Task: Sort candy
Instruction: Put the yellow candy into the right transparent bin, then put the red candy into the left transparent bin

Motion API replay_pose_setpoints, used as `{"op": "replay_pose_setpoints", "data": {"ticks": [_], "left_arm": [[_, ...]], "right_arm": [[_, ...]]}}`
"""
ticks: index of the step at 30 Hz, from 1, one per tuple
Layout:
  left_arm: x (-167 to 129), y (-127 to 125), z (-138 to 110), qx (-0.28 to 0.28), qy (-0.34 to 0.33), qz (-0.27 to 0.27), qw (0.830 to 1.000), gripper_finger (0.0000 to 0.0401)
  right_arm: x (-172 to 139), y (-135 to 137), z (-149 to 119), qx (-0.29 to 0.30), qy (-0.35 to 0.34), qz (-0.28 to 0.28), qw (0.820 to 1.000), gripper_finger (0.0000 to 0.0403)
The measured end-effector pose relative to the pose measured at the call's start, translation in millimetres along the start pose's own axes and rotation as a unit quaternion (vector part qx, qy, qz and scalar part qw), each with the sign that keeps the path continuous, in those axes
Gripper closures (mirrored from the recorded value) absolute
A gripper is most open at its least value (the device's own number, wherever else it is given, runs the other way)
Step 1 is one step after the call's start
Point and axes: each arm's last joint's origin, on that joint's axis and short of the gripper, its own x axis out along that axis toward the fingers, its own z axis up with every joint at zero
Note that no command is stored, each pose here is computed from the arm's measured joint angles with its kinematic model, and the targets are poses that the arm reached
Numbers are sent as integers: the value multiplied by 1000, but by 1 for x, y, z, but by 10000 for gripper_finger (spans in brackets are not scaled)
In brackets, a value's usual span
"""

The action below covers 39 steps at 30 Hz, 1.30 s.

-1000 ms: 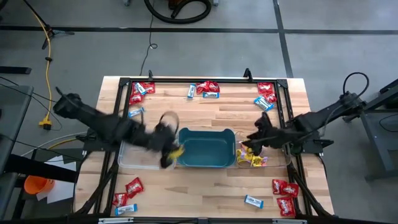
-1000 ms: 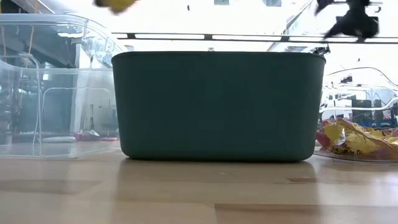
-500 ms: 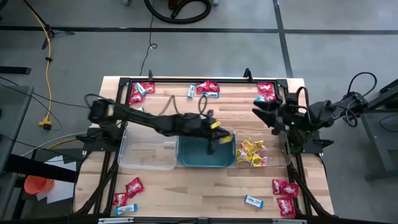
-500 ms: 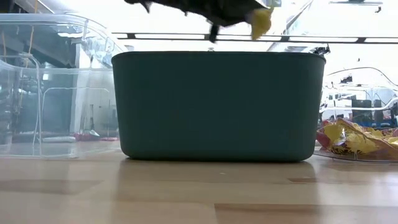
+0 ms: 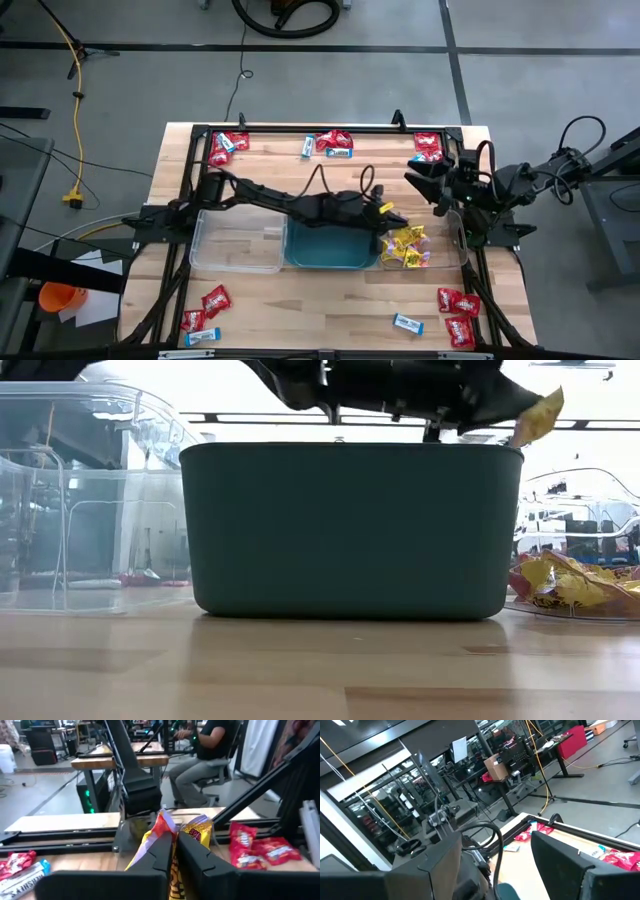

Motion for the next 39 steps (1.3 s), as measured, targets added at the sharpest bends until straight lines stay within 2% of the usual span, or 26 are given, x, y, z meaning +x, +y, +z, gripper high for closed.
{"op": "replay_pose_setpoints", "data": {"ticks": [4, 10, 13, 17, 20, 22, 25, 28, 33, 36, 39], "left_arm": [[3, 0, 1, 7, 16, 2, 1000, 346], [2, -1, 1, 14, 26, 21, 999, 269], [-5, -1, 5, 11, 72, 30, 997, 239], [-40, 4, 32, 3, 184, 28, 982, 220], [-79, 14, 55, 5, 276, 32, 961, 220], [-106, 24, 65, -1, 313, 51, 948, 223], [-148, 36, 82, -27, 300, 99, 948, 230], [-189, 40, 92, -65, 230, 143, 960, 237], [-245, 35, 80, -135, 108, 173, 970, 240], [-269, 29, 67, -177, 74, 180, 965, 240], [-285, 24, 57, -201, 67, 185, 959, 240]], "right_arm": [[0, 0, 0, 1, 0, 2, 1000, 166], [0, 0, 0, -2, 1, 2, 1000, 166], [0, 0, 0, -3, 1, 3, 1000, 166], [-1, 1, 0, 4, 13, 25, 1000, 166], [-2, 2, -3, 43, 51, 71, 995, 166], [-3, 4, -6, 71, 89, 107, 988, 166], [-1, 6, -16, 115, 163, 139, 970, 166], [2, 7, -29, 148, 231, 133, 952, 166], [13, 16, -54, 178, 337, 134, 915, 166], [21, 22, -71, 203, 416, 143, 875, 166], [24, 29, -89, 231, 503, 147, 820, 166]]}}
